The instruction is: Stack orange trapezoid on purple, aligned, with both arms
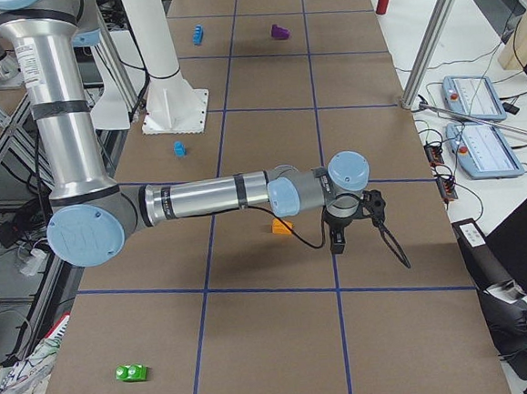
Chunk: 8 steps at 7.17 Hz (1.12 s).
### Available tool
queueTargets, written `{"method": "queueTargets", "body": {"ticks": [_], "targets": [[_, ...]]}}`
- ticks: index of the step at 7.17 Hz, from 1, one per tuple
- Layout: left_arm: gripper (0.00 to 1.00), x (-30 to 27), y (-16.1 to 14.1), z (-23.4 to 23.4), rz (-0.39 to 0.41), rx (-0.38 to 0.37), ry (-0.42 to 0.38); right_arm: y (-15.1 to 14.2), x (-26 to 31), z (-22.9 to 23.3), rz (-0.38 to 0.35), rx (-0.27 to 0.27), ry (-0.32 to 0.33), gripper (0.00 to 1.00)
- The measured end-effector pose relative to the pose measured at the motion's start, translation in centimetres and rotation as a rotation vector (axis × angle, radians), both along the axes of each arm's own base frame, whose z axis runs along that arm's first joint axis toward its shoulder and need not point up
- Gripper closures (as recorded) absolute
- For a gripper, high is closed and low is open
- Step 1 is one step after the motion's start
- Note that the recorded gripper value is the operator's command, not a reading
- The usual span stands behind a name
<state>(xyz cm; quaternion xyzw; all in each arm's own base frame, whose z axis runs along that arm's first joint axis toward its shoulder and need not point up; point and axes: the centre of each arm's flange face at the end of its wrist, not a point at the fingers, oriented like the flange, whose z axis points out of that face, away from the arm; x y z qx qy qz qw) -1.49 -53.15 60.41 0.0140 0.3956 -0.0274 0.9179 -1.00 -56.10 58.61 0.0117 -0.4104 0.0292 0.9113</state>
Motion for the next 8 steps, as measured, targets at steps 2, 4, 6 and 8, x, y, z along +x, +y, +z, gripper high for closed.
{"method": "queueTargets", "body": {"ticks": [2,4,6,8], "targets": [[0.0,0.5,-0.1,-0.1,0.0,0.012,0.001,0.2,-0.1,0.1,-0.004,0.003,0.0,0.0],[0.0,2.8,-0.4,-0.4,0.027,0.029,0.005,0.3,-0.3,0.0,-0.011,0.005,-0.002,0.0],[0.0,6.5,-0.5,-1.2,0.093,0.092,0.011,0.3,-1.3,-0.1,-0.027,0.006,-0.004,0.0],[0.0,11.8,-0.3,-2.1,0.187,0.138,0.022,0.3,-1.9,-0.2,-0.039,0.006,-0.014,0.0]]}}
